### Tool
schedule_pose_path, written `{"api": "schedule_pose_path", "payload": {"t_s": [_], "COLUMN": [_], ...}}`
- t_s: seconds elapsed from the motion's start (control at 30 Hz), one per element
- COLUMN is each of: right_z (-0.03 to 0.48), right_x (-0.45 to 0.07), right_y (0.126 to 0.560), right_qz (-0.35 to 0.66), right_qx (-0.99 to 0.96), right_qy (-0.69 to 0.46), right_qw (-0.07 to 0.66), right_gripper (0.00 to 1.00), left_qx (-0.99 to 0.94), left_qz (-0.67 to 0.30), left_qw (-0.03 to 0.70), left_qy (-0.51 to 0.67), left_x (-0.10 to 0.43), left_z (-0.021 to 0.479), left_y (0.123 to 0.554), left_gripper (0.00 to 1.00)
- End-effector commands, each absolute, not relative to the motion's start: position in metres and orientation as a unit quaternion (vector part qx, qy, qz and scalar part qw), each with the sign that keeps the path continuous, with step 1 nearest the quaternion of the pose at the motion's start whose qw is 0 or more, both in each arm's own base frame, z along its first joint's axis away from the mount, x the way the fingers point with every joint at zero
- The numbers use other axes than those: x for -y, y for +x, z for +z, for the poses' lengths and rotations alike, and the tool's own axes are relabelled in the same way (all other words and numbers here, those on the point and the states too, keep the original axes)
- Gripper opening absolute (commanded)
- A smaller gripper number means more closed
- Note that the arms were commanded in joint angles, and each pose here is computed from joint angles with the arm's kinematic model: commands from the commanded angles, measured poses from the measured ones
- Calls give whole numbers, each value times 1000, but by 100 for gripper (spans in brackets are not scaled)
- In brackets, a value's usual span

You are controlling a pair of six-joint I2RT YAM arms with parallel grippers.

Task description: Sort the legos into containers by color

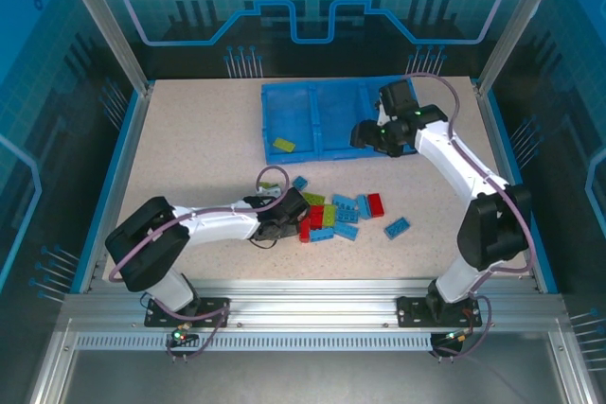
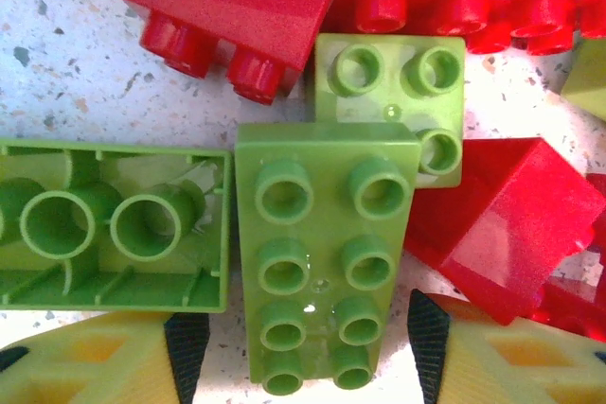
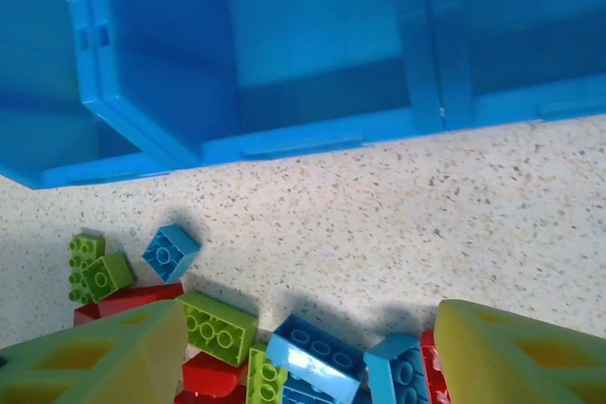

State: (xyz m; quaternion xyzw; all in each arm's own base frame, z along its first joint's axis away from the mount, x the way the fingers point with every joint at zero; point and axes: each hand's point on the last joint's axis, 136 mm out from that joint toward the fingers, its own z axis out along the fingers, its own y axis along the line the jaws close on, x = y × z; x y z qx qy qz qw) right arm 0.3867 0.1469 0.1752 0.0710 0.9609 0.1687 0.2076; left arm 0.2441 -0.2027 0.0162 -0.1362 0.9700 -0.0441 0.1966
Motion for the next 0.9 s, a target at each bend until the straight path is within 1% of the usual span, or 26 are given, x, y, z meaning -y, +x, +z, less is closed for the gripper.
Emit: {"api": "schedule_pose_path", "payload": {"t_s": [0.0,0.2,0.53,0.87], "right_z": [181,174,165,157], "right_x": [-135,-127,-121,-129], "right_y": [382,371,362,358], "right_qz": [164,156,144,141], "right_qx": [-958,-961,-964,-967], "right_qy": [74,78,84,67], "right_qw": [221,213,208,200], "right_gripper": [71,71,71,71], "left_qx": [-968,-967,-967,-962], "left_qz": [-40,-32,-37,-54], "left_qw": [213,216,218,238], "left_qy": [-129,-128,-127,-123], "left_x": [207,204,197,192], "left_z": [18,18,24,60], "left_y": [253,253,246,243], "left_gripper": [58,47,35,37]}}
